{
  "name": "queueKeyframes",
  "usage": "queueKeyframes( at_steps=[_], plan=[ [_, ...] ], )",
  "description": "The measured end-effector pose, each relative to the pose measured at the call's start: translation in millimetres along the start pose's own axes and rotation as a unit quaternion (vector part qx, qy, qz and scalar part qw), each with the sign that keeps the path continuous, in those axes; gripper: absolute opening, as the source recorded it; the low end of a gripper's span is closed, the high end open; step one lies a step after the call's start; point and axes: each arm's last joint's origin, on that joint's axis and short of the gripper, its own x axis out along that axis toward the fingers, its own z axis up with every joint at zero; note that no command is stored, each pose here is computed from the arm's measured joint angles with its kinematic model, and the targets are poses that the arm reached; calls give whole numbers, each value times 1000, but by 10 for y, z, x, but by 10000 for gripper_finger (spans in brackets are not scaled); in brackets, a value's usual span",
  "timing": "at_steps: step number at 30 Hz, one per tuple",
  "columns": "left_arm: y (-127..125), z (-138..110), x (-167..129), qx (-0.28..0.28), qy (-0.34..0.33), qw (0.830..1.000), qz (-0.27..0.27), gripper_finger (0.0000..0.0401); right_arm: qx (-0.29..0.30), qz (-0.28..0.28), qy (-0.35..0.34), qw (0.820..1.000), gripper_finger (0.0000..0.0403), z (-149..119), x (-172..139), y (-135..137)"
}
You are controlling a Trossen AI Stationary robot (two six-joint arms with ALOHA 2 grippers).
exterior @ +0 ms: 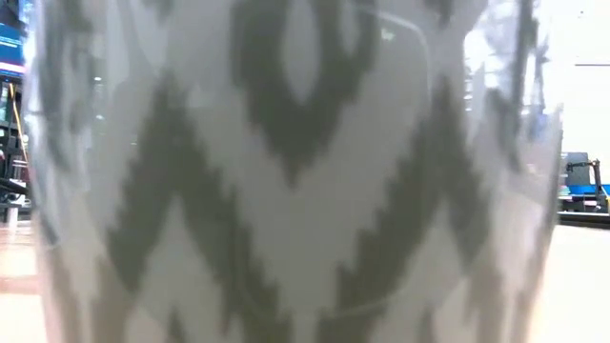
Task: Place coffee mugs
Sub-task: Put the white mug on the shelf
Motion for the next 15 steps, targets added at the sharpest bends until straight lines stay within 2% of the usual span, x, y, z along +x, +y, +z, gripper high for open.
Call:
queueKeyframes(
  at_steps=[9, 15],
  plan=[
    [0, 0, 0, 9, 0, 1000, 0, 122, 2, 9, -2, 1000, 119, 191, -422, -3],
    [0, 0, 0, 11, 0, 1000, 0, 122, -15, -4, 37, 999, 119, 90, -718, -55]
  ],
)
